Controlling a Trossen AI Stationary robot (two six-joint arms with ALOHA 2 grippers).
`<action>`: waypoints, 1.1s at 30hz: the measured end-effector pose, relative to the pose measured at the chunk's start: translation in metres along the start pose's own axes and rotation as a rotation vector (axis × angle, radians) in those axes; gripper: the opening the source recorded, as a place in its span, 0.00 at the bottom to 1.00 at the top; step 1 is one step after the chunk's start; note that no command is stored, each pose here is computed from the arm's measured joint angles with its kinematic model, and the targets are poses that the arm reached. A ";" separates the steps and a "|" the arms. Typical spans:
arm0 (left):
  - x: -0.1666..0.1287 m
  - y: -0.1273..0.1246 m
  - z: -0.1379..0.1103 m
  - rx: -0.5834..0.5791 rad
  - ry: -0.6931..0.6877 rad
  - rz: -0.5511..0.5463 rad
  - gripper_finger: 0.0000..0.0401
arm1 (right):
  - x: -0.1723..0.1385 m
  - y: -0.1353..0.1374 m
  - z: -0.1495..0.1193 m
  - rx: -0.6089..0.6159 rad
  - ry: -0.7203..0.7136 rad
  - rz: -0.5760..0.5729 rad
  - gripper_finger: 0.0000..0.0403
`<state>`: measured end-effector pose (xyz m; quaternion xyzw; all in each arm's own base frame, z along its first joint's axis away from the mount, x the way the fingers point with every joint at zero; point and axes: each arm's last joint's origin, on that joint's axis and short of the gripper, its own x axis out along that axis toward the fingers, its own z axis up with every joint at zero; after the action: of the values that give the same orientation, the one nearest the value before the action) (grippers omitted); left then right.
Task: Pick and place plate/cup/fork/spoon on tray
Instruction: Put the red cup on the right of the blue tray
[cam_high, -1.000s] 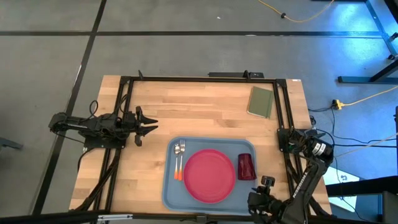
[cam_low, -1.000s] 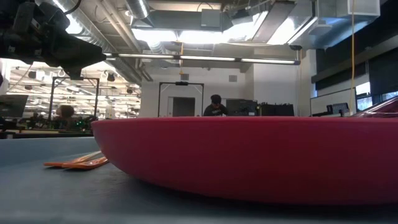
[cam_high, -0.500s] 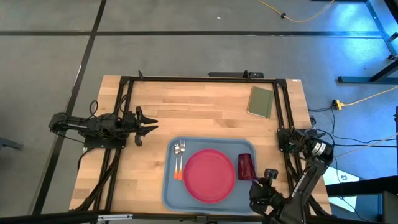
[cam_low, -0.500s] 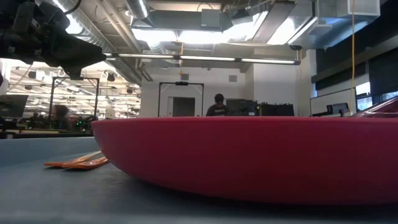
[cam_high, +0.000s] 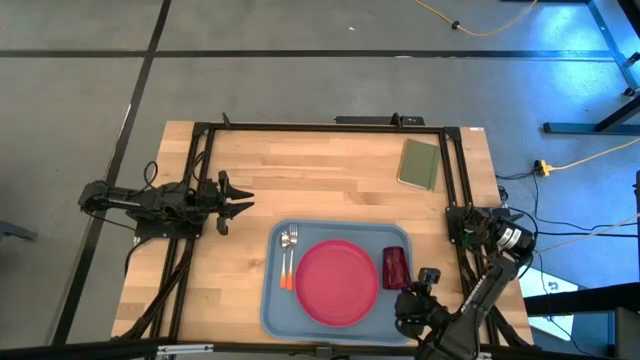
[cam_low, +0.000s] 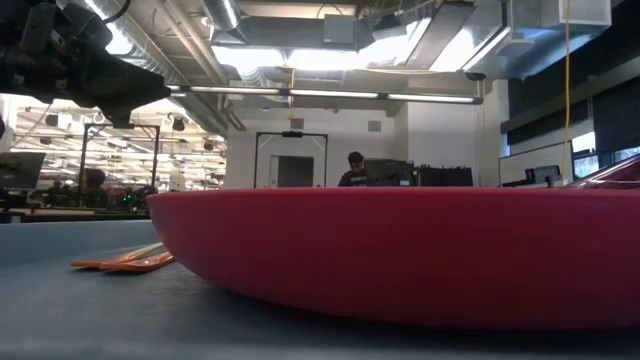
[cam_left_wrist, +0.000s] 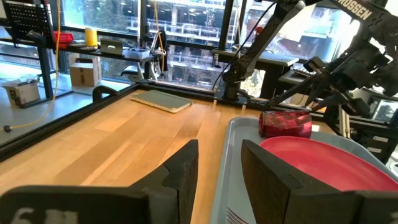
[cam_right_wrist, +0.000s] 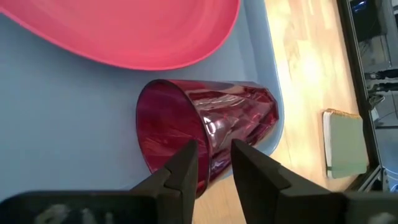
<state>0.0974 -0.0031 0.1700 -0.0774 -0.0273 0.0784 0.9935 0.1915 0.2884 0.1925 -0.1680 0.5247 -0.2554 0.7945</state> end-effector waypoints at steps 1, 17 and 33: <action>0.000 0.000 0.000 0.000 0.000 0.000 0.29 | 0.000 0.000 0.000 0.001 0.002 0.001 0.25; 0.000 0.000 0.000 0.000 0.000 0.000 0.29 | 0.015 0.003 -0.009 -0.022 0.038 -0.012 0.25; 0.000 0.000 0.000 0.000 0.000 0.000 0.29 | 0.017 0.002 -0.004 0.104 -0.012 -0.030 0.25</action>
<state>0.0974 -0.0031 0.1700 -0.0773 -0.0272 0.0784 0.9935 0.1935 0.2799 0.1771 -0.1361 0.5033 -0.2932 0.8014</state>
